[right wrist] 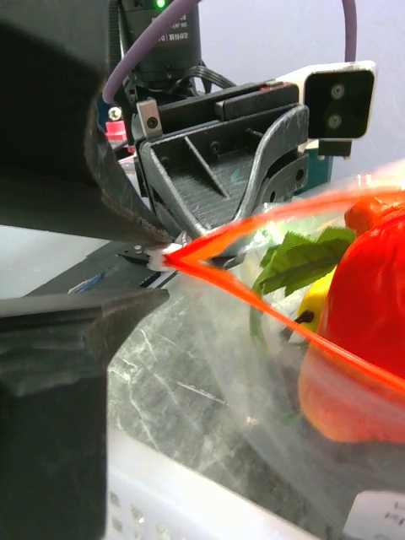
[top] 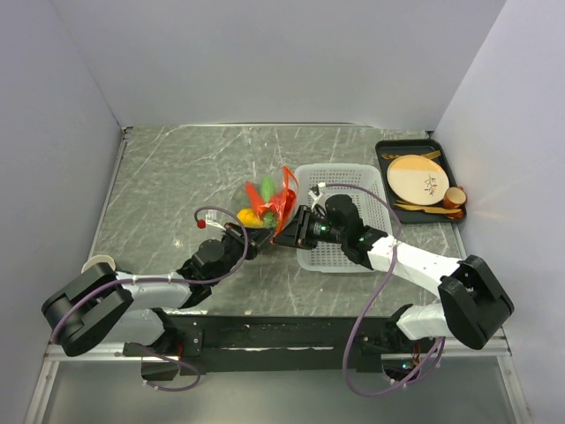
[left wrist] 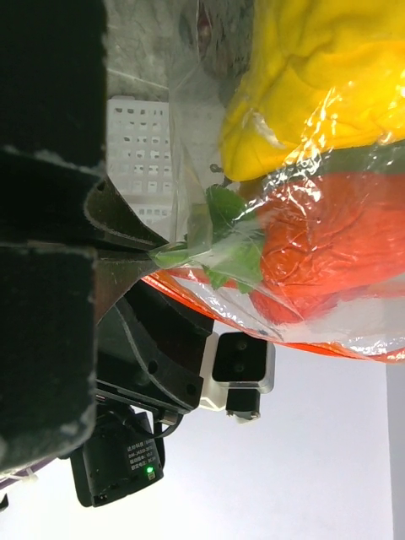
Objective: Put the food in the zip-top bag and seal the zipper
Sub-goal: Zip the zipper food storage bag at the center of the board.
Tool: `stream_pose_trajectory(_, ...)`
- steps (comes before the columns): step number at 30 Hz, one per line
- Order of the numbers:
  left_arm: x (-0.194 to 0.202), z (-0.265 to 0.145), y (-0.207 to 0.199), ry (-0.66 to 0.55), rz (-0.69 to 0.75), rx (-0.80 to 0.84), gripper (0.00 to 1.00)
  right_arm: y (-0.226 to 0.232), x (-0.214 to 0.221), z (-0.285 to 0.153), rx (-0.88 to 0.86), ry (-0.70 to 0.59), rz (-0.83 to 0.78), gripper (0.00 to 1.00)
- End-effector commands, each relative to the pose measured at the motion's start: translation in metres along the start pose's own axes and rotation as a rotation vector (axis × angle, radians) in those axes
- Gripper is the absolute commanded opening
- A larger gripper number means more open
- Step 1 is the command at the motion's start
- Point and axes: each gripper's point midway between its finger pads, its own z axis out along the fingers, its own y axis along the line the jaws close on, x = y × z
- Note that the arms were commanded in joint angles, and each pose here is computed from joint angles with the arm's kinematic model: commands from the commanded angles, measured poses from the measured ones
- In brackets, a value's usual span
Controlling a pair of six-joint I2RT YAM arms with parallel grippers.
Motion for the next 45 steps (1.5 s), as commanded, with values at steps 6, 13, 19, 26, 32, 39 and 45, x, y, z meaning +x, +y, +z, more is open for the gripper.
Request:
stream_pose_trajectory(6, 0.005, 0.000, -0.027, 0.039, -0.062, 0.110, 0.02, 0.032, -0.023, -0.002, -0.099, -0.057, -0.067, 0.38)
stream_pose_trajectory(13, 0.004, 0.000, -0.028, 0.039, -0.062, 0.113, 0.02, 0.030, -0.024, -0.004, -0.095, -0.064, -0.067, 0.25)
stream_pose_trajectory(19, 0.002, 0.000, -0.025, 0.036, -0.066, 0.109, 0.02, 0.032, -0.024, -0.006, -0.102, -0.062, -0.070, 0.17)
stream_pose_trajectory(26, 0.005, 0.001, -0.024, 0.055, -0.067, 0.104, 0.25, 0.032, -0.029, -0.006, -0.105, -0.085, -0.077, 0.04)
stream_pose_trajectory(32, 0.006, -0.002, -0.020, 0.061, -0.073, 0.087, 0.22, 0.038, -0.037, -0.007, -0.123, -0.122, -0.077, 0.03)
stream_pose_trajectory(39, 0.005, -0.002, -0.011, 0.057, -0.084, 0.056, 0.09, 0.040, -0.039, -0.010, -0.139, -0.142, -0.075, 0.02)
stream_pose_trajectory(45, 0.003, -0.004, -0.003, 0.046, -0.084, 0.012, 0.01, 0.039, -0.045, -0.016, -0.135, -0.183, -0.070, 0.02)
